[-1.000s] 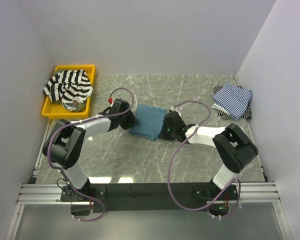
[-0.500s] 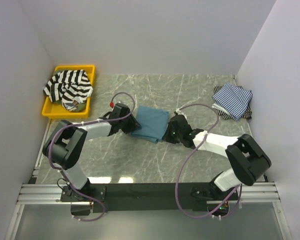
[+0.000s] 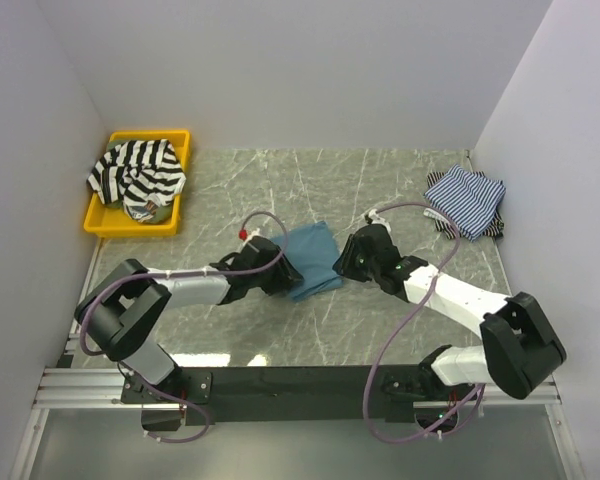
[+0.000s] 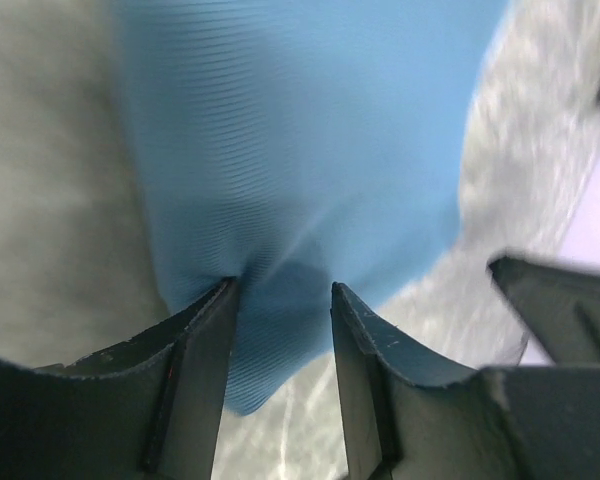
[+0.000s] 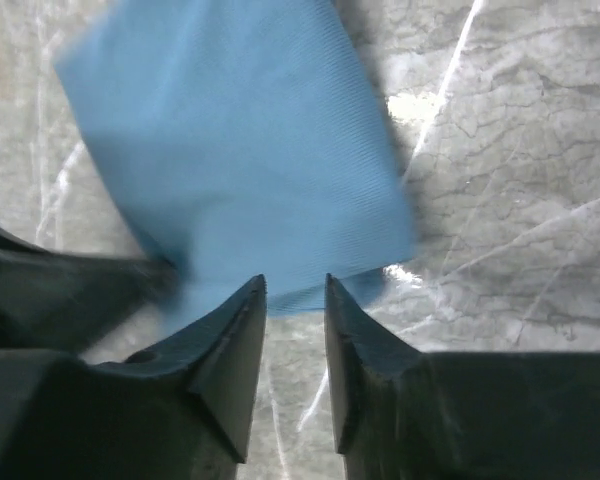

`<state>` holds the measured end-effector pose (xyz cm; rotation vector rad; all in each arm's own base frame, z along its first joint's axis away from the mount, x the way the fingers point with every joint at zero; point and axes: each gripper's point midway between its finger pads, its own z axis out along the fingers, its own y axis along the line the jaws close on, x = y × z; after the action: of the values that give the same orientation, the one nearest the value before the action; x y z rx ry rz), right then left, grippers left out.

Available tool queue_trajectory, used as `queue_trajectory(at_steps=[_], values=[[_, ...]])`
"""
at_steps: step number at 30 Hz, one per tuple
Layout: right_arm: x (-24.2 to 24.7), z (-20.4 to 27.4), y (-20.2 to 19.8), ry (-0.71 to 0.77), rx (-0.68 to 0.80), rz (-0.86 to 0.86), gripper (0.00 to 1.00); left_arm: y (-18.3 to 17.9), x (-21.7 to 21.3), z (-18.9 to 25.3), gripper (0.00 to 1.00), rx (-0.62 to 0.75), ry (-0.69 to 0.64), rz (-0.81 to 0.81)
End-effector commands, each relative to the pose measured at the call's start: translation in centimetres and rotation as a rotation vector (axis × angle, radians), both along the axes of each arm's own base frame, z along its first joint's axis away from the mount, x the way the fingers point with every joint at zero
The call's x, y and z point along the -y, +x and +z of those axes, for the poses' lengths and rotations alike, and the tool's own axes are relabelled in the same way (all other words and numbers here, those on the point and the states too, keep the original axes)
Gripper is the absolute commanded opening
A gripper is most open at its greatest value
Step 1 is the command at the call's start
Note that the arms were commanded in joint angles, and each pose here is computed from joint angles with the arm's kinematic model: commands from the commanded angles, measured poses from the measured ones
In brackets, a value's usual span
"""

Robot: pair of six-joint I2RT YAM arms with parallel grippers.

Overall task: Fold and stack the tank tops
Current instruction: Fold the tank top

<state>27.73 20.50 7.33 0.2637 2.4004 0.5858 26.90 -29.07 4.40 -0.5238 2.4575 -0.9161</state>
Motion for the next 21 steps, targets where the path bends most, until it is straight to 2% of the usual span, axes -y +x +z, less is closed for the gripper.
queue_trajectory(at_steps=[1, 5, 11, 15, 19, 21], values=[[0.2, 2.3, 0.3, 0.021, 0.061, -0.018, 0.4, -1.6, 3.1, 1.5, 0.49, 0.013, -0.059, -0.082], [-0.2, 2.3, -1.0, 0.012, 0.061, -0.011, 0.46, -0.8, 3.5, 5.0, 0.52, 0.088, -0.055, -0.109], [-2.0, 0.3, -4.3, 0.028, 0.03, 0.005, 0.48, 2.3, -1.3, 8.9, 0.57, 0.192, 0.092, 0.022], [-1.8, -2.1, -5.1, 0.035, -0.02, -0.026, 0.47, 6.5, -5.5, 8.6, 0.57, 0.196, 0.177, 0.155], [-1.2, -3.2, -4.1, 0.011, -0.045, -0.051, 0.45, 9.8, -7.8, 5.3, 0.56, 0.146, 0.286, 0.205], [-0.8, -3.5, -3.1, 0.01, -0.05, -0.06, 0.45, 11.3, -8.3, 4.7, 0.55, 0.131, 0.294, 0.204]])
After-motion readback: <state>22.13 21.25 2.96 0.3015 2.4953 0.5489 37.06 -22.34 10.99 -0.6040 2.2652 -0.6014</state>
